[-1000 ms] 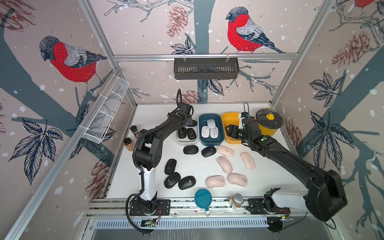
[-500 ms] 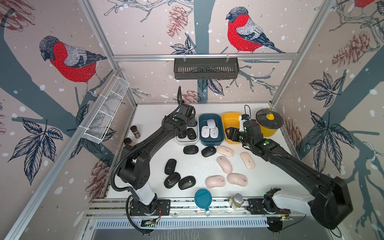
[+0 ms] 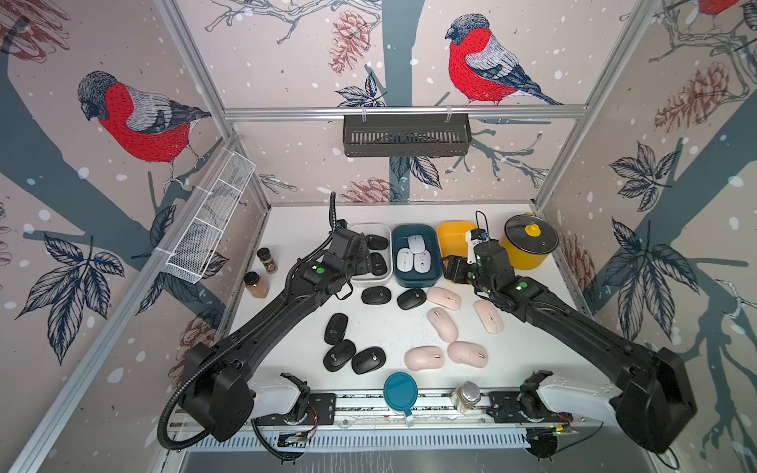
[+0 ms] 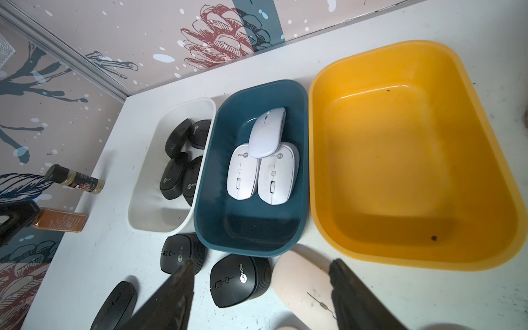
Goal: Place the mice by color into the storage box
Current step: Pick up the mouse from the center of the board.
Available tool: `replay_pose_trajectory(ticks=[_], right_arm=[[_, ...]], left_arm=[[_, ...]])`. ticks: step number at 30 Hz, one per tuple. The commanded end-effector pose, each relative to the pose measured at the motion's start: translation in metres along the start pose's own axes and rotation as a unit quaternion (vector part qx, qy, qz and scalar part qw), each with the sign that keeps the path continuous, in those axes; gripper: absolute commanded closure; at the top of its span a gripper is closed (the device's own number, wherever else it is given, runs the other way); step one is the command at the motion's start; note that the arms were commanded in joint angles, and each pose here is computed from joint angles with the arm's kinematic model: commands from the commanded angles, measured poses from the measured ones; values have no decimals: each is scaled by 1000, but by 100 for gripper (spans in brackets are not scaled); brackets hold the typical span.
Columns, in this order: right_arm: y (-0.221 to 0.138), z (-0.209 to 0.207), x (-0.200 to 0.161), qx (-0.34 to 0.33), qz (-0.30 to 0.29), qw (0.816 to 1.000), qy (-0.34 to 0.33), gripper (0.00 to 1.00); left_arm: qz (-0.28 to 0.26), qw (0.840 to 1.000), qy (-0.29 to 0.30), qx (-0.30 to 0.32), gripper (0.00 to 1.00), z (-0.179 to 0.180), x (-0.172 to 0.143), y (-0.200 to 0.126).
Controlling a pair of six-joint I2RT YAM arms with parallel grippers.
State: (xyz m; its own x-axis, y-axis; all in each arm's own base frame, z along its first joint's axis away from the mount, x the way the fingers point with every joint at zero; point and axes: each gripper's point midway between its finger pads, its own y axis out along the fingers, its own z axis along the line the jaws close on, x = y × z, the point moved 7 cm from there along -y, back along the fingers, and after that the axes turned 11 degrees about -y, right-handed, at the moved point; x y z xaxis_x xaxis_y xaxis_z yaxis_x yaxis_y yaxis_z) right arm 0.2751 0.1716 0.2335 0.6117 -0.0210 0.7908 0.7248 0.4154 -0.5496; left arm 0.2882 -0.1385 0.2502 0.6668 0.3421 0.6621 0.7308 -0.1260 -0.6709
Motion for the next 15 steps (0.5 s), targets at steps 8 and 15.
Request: replay_pose_trajectory(ticks=[8, 15], right_arm=[[7, 9, 8, 18, -9, 1000, -3, 25], [19, 9, 1, 19, 6, 1000, -5, 25]], left_arm=[[65, 996, -15, 62, 25, 38, -41, -7], [108, 990, -26, 88, 25, 52, -65, 1]])
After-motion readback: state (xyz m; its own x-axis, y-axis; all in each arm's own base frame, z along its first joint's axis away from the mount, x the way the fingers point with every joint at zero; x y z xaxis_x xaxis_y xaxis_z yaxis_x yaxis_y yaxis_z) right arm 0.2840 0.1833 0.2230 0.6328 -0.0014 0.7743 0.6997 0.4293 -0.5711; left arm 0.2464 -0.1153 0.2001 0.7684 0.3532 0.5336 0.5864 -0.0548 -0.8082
